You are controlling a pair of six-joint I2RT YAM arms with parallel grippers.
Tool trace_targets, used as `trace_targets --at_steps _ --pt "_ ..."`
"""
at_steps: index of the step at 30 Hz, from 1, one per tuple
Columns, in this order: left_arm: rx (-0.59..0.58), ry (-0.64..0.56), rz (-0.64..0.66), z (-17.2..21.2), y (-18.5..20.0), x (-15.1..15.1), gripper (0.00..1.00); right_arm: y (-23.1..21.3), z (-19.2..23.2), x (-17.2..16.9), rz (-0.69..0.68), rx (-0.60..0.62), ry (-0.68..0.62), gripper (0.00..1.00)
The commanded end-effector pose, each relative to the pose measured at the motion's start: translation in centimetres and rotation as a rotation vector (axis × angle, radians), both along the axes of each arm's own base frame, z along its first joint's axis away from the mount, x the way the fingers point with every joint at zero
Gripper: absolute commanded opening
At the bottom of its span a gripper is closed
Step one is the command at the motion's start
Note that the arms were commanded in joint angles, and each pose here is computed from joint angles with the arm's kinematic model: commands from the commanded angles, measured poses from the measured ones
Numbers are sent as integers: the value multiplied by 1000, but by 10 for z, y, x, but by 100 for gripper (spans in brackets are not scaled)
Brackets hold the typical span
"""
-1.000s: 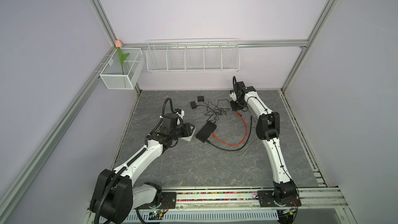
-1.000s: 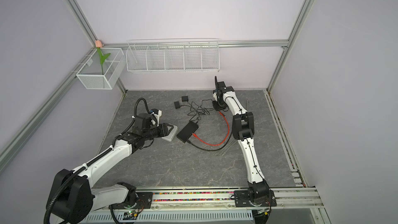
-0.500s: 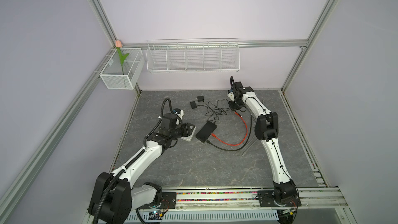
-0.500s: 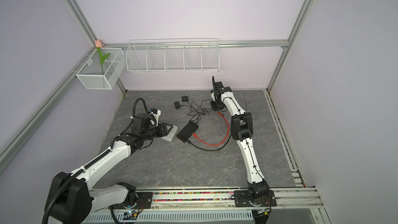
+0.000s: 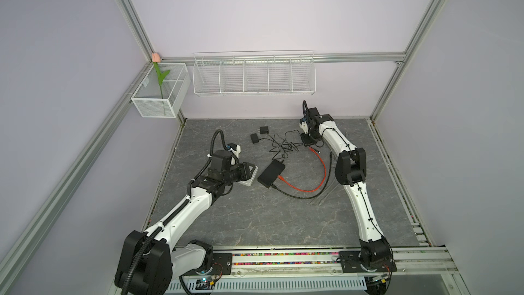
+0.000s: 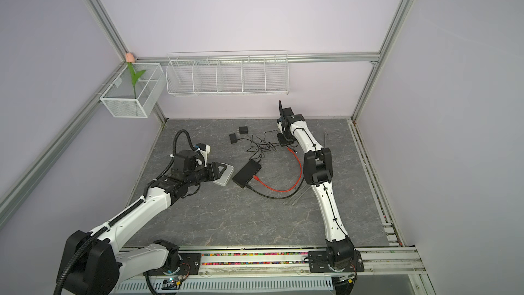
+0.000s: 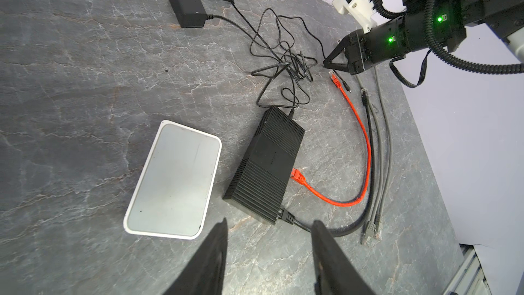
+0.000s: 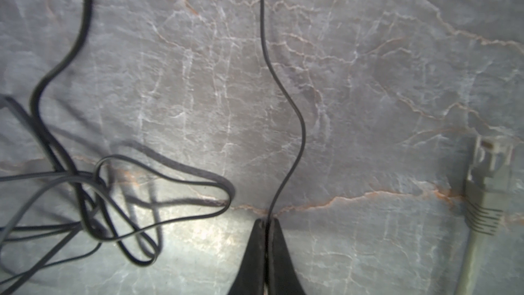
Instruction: Insert the plug into the switch port
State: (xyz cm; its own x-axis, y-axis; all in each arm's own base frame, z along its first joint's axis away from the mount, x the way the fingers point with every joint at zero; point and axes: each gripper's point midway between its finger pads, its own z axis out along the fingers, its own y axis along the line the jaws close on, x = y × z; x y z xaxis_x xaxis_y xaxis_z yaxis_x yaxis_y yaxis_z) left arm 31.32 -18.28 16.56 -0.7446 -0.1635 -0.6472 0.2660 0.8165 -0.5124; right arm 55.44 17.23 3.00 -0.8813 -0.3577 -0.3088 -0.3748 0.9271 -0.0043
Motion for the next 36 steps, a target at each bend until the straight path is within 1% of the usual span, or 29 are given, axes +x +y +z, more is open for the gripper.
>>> trace_targets --at_steps 1,6,9,11,14,17,21,24,27,29,30,32,34,36 --pt "8 -12 22 3 7 -1 48 1 51 10 1 14 -104 6" --pt "8 -19 26 6 8 -2 48 4 77 11 -5 33 -153 7" --pt "8 -23 32 8 9 -2 48 11 93 5 -18 82 -150 6" --pt "10 -32 40 10 11 -3 48 17 100 -3 -56 130 -122 6" --pt "12 -41 62 11 17 -4 48 39 100 -25 -84 257 -18 7" --pt "15 -46 85 11 24 -5 48 62 99 -46 -118 337 61 7" --pt "8 -30 127 5 37 -5 48 94 108 -73 -145 414 102 7" --pt "-1 -23 170 1 49 -6 48 112 113 -98 -152 428 126 7" --pt "-20 -24 189 -1 54 -10 50 134 118 -118 -137 448 69 7" --pt "-46 -32 170 0 50 -13 51 147 120 -136 -141 474 44 7" --pt "-70 -43 139 3 44 -15 52 153 121 -143 -141 496 37 7" --pt "-161 -80 34 16 26 -23 54 168 123 -159 -133 574 33 7" --pt "-271 -107 -45 28 10 -31 54 179 127 -171 -131 646 19 7" --pt "-340 -141 -108 37 -1 -39 55 192 136 -181 -112 731 -7 7"
